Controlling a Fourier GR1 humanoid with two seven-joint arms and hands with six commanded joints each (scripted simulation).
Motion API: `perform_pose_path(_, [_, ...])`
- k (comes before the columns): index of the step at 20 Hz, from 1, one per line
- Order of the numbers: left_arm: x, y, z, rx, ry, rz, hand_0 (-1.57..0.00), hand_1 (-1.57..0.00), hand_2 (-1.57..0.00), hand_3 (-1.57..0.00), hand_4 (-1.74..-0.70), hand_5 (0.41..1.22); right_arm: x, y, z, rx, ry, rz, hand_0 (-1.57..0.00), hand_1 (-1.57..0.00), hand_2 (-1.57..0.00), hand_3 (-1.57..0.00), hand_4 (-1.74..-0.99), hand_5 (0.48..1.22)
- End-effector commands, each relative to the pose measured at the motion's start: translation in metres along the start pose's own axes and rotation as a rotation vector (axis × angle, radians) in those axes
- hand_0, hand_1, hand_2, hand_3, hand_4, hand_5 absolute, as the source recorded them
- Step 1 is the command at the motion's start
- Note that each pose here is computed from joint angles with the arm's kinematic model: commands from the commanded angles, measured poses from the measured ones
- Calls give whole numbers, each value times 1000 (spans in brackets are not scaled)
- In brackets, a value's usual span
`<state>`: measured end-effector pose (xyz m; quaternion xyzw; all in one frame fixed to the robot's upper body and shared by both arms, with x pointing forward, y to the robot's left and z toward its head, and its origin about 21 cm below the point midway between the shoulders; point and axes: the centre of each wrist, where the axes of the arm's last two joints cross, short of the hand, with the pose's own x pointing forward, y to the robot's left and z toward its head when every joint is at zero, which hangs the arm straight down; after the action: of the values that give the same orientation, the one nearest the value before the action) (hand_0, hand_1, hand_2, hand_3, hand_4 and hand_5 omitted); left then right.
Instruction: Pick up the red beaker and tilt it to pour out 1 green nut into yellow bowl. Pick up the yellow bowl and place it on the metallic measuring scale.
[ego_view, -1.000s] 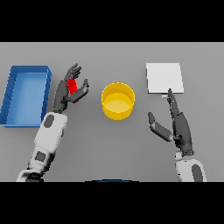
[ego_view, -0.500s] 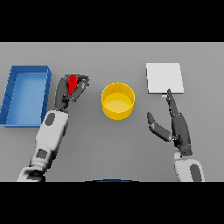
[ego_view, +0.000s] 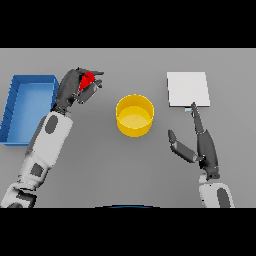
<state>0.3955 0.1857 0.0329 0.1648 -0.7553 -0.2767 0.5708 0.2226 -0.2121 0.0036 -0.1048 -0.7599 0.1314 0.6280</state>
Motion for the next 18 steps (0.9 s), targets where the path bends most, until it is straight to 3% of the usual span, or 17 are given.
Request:
perform_pose_path(1, [5, 1, -1, -35, -12, -58, -1559, -1560, -1560, -1555, -1735, 1136, 0, -1, -2, -4, 2, -1, 1, 1, 1, 1, -1092, 661])
perform_pose_path(8, [34, -2, -3, -173, -49, -281, -1564, -1564, -1564, -1561, -1737, 1149, 6, 1, -2, 12, 0, -17, 1, 1, 1, 1, -1096, 670])
perform_pose_path(12, [68, -3, -25, -321, -142, -593, -1568, -1568, -1568, -1567, -1739, 1177, 4, 3, 0, 13, -14, -10, 1, 1, 1, 1, -1056, 692])
perform_pose_path(15, [79, -11, -33, -448, -175, -801, -1569, -1570, -1569, -1569, -1740, 1199, 6, 3, -1, 15, -15, -13, 1, 1, 1, 1, -1068, 689])
perform_pose_path(18, [93, -17, -44, -557, -199, -982, -1570, -1570, -1570, -1570, -1612, 1210, 4, 4, 1, 23, -19, -26, 1, 1, 1, 1, -1063, 681])
